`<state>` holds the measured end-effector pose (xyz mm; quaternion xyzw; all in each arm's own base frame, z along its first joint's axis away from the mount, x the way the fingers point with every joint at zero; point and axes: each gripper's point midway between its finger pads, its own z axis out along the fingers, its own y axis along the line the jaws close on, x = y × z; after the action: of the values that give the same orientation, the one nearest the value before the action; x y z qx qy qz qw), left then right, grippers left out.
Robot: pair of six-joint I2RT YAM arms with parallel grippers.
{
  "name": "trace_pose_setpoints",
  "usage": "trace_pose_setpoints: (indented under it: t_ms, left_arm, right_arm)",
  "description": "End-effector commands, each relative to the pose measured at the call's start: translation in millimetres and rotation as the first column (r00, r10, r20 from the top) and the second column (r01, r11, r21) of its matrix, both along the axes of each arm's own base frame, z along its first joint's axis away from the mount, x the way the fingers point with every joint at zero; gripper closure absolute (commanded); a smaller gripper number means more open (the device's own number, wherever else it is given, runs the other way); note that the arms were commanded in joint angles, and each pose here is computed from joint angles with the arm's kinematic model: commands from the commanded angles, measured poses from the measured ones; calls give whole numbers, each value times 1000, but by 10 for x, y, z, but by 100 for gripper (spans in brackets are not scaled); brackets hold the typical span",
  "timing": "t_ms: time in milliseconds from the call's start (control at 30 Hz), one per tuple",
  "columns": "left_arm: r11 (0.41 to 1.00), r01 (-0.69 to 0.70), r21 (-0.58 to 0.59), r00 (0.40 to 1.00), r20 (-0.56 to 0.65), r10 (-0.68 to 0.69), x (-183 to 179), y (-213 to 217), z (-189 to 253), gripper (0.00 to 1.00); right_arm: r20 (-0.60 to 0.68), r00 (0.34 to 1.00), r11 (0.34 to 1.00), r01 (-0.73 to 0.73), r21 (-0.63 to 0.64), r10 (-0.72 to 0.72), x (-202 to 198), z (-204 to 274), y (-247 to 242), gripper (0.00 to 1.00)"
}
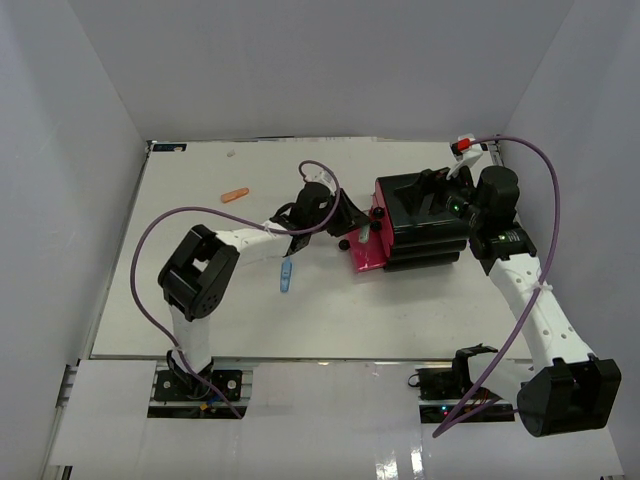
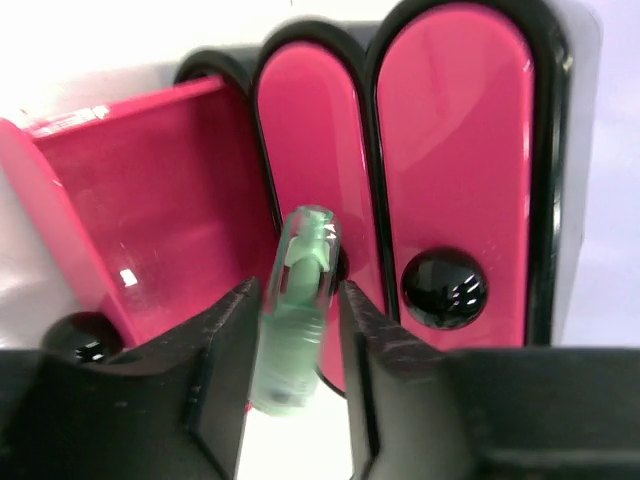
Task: Sort the stationery into containers
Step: Place the pen in the drawer, then pick up the pen from the center of the board.
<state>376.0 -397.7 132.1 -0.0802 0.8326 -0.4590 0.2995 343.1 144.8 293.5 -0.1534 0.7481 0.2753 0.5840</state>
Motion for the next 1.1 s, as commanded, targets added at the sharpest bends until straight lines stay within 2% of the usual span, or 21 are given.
trace_pose_setpoints:
  t_ms: [0, 133, 167, 200, 300, 467, 500, 667, 700, 800, 933, 1067]
  left_arm:
    - [999, -15, -38, 999, 42, 16, 52, -100, 216, 50]
    - [999, -31, 19, 998, 49, 30, 33, -2, 169, 35]
    - [999, -32, 40, 998, 51, 30, 32, 21, 130, 35]
    - [998, -37, 48, 997, 72, 34, 36, 50, 191, 28]
    - [993, -56, 105, 988, 146, 41, 77, 190, 307, 18]
    - [962, -118, 245, 963, 265, 50, 240, 700, 445, 10]
    - [953, -148, 263, 957, 281, 71, 338, 875, 485, 10]
    - [920, -184, 347, 919, 393, 36, 387, 1303, 748, 10]
    - [894, -183, 409, 919, 394, 7, 393, 1450, 692, 10]
    - [849, -212, 485, 918, 397, 2, 517, 1814, 672, 10]
    - [724, -240, 647, 903, 423, -78, 786, 2412, 538, 9]
    - [616, -232, 753, 901, 405, -155, 1093, 2892, 403, 6]
  right_arm:
    - [59, 998, 1000, 12, 7, -12, -30, 206, -20, 10]
    - [60, 998, 1000, 11, 4, -12, -29, 205, -21, 10]
    - [59, 998, 1000, 10, 4, -10, -31, 198, -19, 10]
    - [59, 998, 1000, 10, 4, -10, -31, 198, -19, 10]
    - [56, 998, 1000, 5, 4, -6, -30, 188, -11, 10]
    - [30, 1000, 1000, 3, -4, -3, -57, 133, -15, 10]
    - [29, 1000, 1000, 0, -5, 0, -57, 129, -11, 10]
    - [10, 1000, 1000, -20, -4, 20, -53, 69, 22, 10]
    - [10, 1000, 1000, -27, -4, 27, -57, 72, 32, 10]
    - [10, 999, 1000, -31, -6, 31, -59, 79, 35, 10]
    - [9, 999, 999, -44, -11, 44, -73, 73, 52, 10]
    - [17, 997, 997, -71, -20, 71, -94, 61, 96, 10]
